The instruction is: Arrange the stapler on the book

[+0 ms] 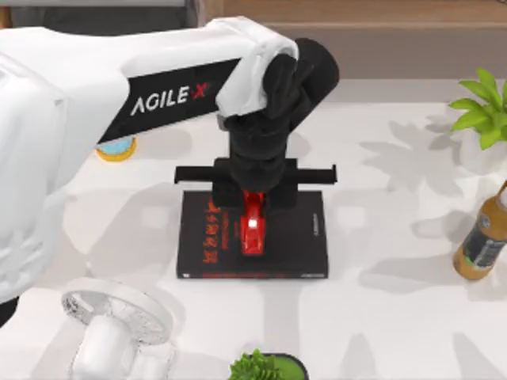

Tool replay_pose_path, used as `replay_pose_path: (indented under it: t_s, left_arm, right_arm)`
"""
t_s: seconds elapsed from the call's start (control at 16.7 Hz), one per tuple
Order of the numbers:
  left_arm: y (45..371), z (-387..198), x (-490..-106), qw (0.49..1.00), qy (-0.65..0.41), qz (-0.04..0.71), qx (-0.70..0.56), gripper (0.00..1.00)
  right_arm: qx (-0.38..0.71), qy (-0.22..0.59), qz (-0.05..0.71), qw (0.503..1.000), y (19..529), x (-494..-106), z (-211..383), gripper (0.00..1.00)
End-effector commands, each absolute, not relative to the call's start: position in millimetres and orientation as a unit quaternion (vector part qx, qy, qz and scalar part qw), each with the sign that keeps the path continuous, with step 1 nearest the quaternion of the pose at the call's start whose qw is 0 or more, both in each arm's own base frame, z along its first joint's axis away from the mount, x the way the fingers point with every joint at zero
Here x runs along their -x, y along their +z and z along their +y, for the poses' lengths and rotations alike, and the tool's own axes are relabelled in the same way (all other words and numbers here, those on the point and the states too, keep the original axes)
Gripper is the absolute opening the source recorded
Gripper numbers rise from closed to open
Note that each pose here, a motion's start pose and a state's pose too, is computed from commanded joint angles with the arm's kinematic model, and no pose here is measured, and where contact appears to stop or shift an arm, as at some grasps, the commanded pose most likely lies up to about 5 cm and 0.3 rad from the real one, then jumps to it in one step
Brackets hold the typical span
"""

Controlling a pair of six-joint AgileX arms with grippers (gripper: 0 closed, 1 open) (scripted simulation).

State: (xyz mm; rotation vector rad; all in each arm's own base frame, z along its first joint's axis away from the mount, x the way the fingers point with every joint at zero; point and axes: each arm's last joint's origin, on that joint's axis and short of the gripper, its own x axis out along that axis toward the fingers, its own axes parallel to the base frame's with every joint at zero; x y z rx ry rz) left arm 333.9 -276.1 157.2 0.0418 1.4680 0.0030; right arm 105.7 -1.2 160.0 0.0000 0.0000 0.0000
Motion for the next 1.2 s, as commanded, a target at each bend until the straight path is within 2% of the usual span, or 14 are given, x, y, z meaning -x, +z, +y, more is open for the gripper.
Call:
replay_pose_path:
  t_s: [0.06, 0.84, 1.2]
  left_arm:
    - [157.2, -276.1, -333.9, 0.742, 0.001, 0.670, -0.019, 0.00]
    - [157.2, -276.1, -333.9, 0.742, 0.001, 0.670, -0.019, 0.98]
    - [157.2, -276.1, -333.9, 0.742, 0.001, 0.670, -0.019, 1.00]
  right_arm:
    - [0.000, 0.000, 0.000, 1.000, 160.0, -105.7, -1.2, 1.00]
    - [0.000, 0.000, 0.000, 1.000, 160.0, -105.7, -1.2, 1.00]
    - [0.000, 0.000, 0.000, 1.000, 160.0, -105.7, -1.2, 1.00]
